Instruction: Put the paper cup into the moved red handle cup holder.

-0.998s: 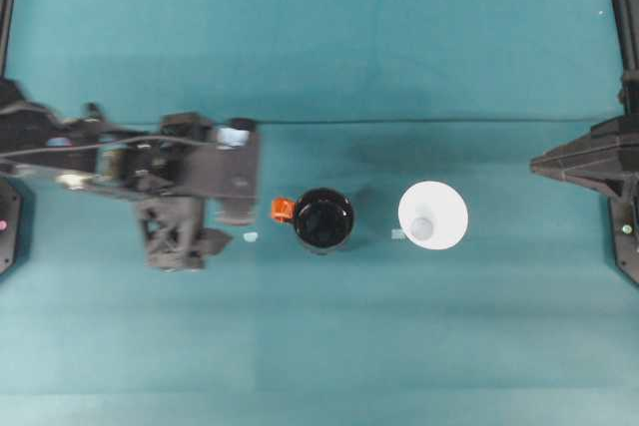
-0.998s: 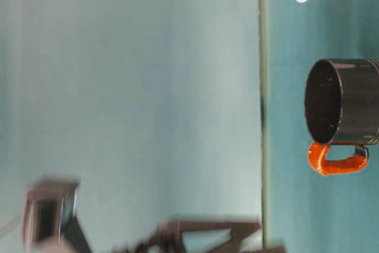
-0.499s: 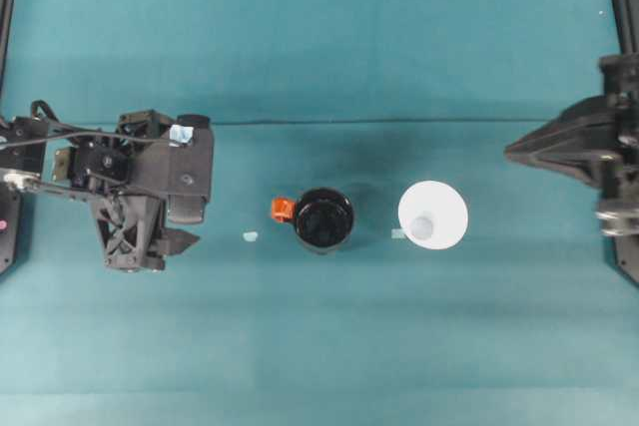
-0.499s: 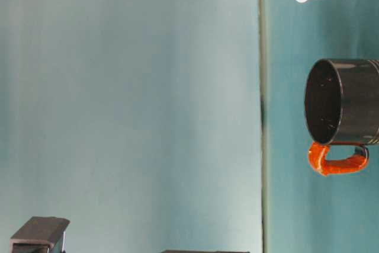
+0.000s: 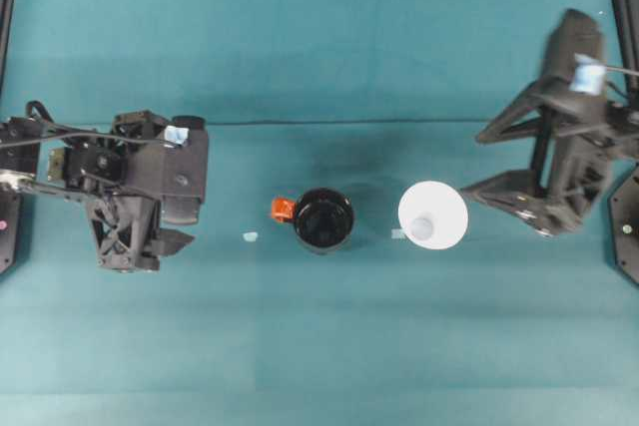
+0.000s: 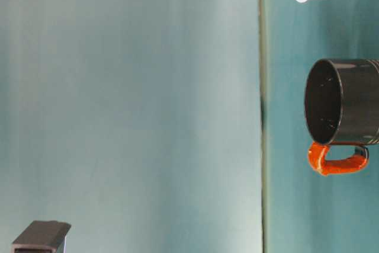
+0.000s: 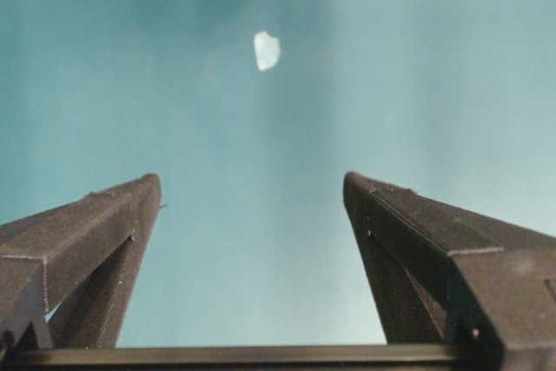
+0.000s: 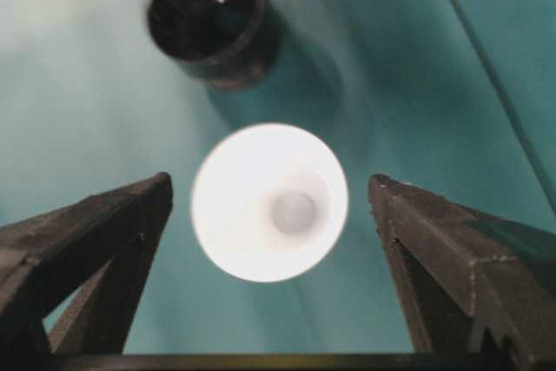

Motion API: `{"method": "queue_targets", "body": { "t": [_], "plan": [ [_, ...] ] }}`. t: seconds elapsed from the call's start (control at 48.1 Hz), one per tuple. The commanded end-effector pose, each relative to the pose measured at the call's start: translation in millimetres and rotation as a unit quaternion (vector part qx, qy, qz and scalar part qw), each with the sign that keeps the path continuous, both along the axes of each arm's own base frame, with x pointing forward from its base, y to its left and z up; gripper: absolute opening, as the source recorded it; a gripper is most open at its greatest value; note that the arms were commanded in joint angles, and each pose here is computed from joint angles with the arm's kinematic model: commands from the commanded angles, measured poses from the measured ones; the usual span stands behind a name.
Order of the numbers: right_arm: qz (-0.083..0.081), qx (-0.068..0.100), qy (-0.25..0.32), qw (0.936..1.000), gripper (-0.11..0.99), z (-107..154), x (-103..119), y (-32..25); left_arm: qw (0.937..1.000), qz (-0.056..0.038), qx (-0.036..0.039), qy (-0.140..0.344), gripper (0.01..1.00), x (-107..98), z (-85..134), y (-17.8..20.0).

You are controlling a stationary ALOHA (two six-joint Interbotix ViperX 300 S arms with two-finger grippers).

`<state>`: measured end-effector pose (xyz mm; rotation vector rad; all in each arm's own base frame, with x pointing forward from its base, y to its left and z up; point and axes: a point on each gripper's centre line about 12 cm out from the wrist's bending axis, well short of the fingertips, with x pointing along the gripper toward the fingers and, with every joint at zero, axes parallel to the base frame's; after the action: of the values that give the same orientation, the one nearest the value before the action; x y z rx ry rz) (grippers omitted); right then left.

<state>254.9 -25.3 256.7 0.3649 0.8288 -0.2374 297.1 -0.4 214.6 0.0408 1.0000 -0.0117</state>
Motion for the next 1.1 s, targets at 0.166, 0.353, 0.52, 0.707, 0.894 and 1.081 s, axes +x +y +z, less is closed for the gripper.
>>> {"method": "queue_targets", "body": {
  "t": [0.166,0.353,0.52,0.707,0.894,1.081],
  "plan": [
    [-0.024,0.012,0.11,0.9935,0.83,-23,24,-16.7,0.9999,0.0007,-0.0011,-0.014,0.939,-2,7,-0.8],
    [-0.024,0.017,0.156,0.9874,0.83,-47,33,-18.8,0.9999,0.0007,-0.0011,-0.014,0.938,-2,7,-0.8],
    [-0.024,0.02,0.182,0.9828,0.83,-64,36,-19.4,0.9999,0.001,-0.0018,-0.014,0.938,-3,7,-0.9],
    [-0.025,0.025,0.197,0.9797,0.83,-86,40,-19.5,0.9999,0.0013,-0.0015,-0.012,0.938,-4,4,-0.8],
    [-0.025,0.026,0.194,0.9803,0.83,-97,45,-19.1,0.9999,0.0018,-0.002,-0.012,0.937,-5,2,-0.8],
    [-0.024,0.029,0.215,0.9759,0.83,-111,44,-19.0,0.9999,0.002,-0.0028,-0.015,0.937,-4,1,-0.9]
  ]
}}
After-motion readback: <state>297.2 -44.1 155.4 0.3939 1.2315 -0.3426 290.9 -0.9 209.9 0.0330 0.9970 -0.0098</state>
